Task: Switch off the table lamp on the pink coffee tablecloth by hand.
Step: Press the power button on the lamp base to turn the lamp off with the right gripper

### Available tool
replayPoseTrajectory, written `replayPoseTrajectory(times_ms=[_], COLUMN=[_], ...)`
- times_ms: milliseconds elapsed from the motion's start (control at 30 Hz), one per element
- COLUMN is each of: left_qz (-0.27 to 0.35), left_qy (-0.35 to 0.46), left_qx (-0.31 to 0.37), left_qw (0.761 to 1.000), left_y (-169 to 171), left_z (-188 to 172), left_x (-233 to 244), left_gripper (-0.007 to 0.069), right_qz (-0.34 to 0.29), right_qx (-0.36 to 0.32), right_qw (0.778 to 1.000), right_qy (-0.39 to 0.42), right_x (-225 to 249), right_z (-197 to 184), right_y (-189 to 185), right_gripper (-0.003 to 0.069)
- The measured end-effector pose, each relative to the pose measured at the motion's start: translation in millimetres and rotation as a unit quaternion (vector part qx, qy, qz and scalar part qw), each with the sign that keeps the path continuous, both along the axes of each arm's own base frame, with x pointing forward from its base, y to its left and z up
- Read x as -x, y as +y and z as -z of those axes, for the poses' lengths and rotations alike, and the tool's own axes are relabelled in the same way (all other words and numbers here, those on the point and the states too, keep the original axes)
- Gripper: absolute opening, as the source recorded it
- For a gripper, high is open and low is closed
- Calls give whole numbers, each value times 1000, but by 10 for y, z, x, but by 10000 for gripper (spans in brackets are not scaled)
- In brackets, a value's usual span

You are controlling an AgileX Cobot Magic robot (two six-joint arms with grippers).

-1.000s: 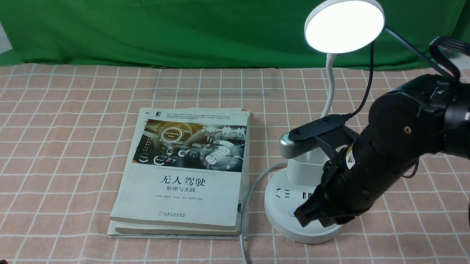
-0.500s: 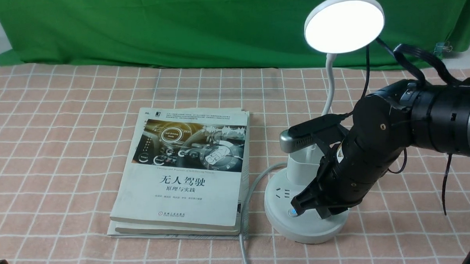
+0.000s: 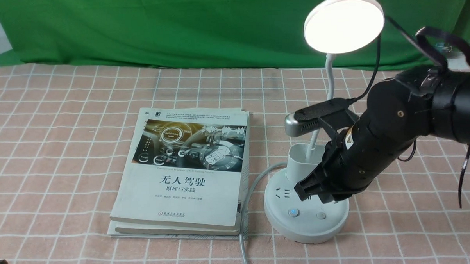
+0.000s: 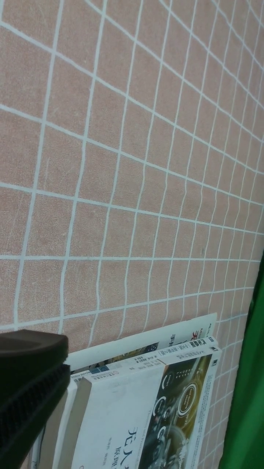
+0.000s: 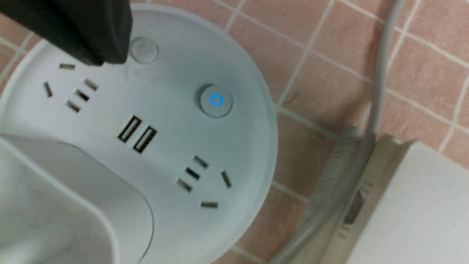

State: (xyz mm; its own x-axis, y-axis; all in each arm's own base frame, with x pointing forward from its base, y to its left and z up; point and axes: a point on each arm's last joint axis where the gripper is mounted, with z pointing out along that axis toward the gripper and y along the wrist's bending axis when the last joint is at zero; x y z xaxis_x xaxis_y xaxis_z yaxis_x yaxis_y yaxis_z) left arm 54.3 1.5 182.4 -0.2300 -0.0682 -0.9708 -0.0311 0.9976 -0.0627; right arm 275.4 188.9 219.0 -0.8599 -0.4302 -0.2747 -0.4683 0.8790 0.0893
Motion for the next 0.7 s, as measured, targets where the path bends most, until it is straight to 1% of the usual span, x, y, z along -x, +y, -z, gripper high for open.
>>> replayPoseTrajectory(times_ms=[167, 200, 300, 533, 700], left_qz=[0, 0, 0, 0, 0], left_qy=[0, 0, 0, 0, 0], left_qx=[0, 0, 0, 0, 0], left_qw=[1000, 1000, 1000, 1000, 1000], left_y=[0, 0, 0, 0, 0], left_z=[0, 0, 0, 0, 0], left_x=[0, 0, 0, 0, 0], left_gripper=[6, 6, 6, 6, 6], right_qz=[-1, -5, -12, -12, -12], right_qx=[9, 18, 30, 28, 10], right_qw=[1000, 999, 998, 999, 1000], right_qy=[14, 27, 45, 42, 14], right_x=[-25, -45, -72, -66, -16], right_z=[109, 225, 366, 335, 109], right_y=[17, 37, 57, 54, 21], right_gripper=[45, 45, 45, 43, 43])
